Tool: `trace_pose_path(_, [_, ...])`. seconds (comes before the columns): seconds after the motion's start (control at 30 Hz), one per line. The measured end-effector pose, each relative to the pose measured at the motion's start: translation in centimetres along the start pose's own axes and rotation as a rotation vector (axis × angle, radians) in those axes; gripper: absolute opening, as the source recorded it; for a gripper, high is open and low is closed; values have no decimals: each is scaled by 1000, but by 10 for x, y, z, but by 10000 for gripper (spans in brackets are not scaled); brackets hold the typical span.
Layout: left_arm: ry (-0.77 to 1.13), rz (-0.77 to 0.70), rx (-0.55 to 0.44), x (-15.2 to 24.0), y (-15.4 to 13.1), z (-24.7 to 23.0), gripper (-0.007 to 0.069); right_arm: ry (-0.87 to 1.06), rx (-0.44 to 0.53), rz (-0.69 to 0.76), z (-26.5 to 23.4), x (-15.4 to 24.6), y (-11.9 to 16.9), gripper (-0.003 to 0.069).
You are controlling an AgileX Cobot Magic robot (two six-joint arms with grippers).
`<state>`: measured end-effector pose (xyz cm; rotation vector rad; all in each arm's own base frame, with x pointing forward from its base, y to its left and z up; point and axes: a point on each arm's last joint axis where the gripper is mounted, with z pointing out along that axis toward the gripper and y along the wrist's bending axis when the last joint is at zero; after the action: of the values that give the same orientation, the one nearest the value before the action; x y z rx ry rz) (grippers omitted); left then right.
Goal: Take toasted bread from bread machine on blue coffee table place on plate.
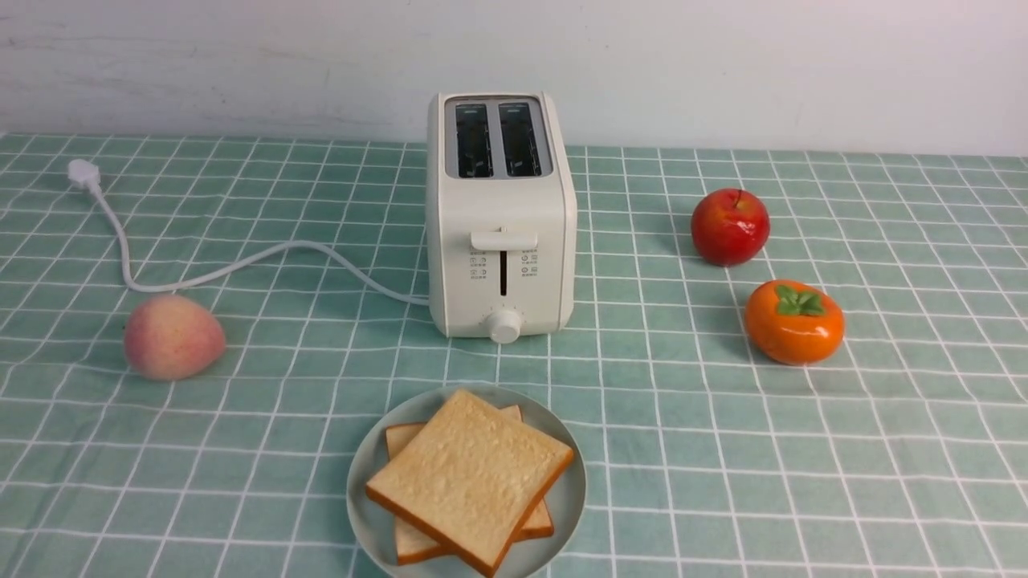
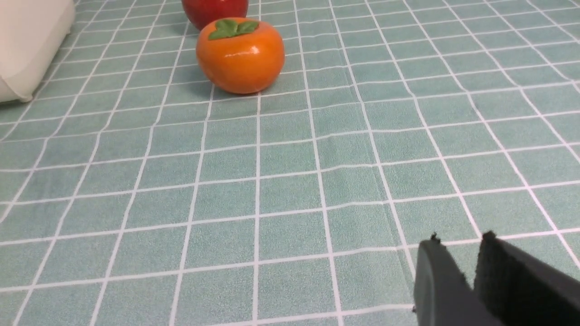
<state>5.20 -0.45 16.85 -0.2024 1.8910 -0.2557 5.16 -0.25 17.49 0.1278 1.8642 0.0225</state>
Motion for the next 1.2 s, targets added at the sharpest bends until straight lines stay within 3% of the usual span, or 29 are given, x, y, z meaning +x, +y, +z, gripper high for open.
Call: trace_pose_path(1.2, [0, 0, 0, 0, 0, 0, 81, 0, 0, 0, 0, 0, 0, 165])
